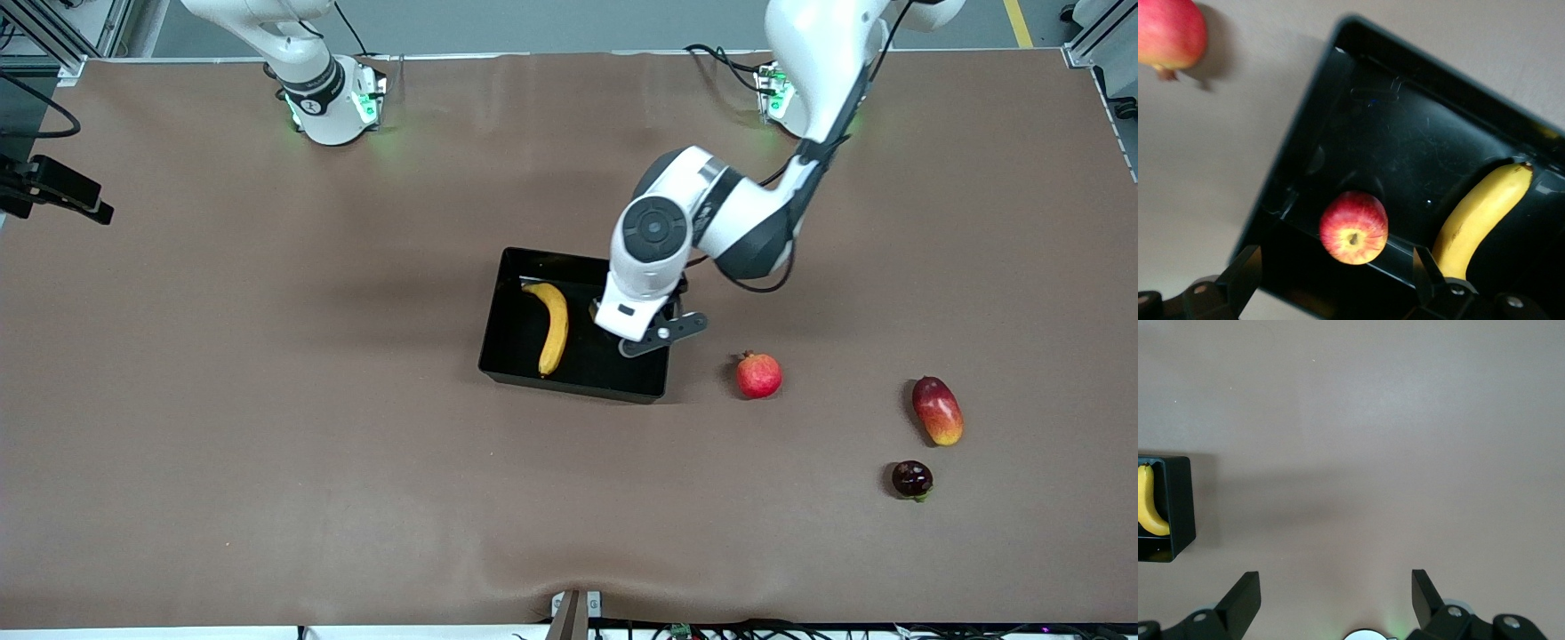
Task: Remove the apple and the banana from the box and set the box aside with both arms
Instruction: 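Grasp the red apple in the tray with the left gripper and lift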
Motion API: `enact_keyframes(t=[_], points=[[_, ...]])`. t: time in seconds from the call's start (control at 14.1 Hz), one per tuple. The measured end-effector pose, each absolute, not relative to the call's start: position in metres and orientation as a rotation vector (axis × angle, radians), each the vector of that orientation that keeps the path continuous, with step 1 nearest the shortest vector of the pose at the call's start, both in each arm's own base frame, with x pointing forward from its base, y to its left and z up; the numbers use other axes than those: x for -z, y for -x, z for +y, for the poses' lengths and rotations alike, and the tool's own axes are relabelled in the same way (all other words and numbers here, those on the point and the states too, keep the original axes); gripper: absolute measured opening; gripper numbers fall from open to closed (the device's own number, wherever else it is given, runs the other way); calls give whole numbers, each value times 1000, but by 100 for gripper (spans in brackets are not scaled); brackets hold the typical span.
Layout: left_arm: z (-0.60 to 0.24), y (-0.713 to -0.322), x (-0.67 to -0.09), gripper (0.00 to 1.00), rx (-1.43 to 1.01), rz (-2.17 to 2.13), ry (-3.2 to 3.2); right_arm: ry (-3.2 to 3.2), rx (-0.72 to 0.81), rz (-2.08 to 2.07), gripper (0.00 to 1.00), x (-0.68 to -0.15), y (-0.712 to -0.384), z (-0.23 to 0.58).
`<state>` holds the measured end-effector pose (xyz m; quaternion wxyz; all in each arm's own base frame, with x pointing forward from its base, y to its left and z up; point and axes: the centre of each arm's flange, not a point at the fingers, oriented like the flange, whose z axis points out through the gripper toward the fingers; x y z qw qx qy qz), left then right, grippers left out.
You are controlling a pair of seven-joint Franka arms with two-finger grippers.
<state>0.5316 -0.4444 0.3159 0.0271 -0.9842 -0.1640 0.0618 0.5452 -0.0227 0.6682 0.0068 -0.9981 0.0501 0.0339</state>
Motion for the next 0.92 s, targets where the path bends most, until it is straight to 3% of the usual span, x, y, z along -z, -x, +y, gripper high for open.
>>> enact_keyframes(t=[0.92], points=[[-466, -507, -215, 100, -283, -435, 2969, 3122, -104, 157, 100, -668, -545, -23]])
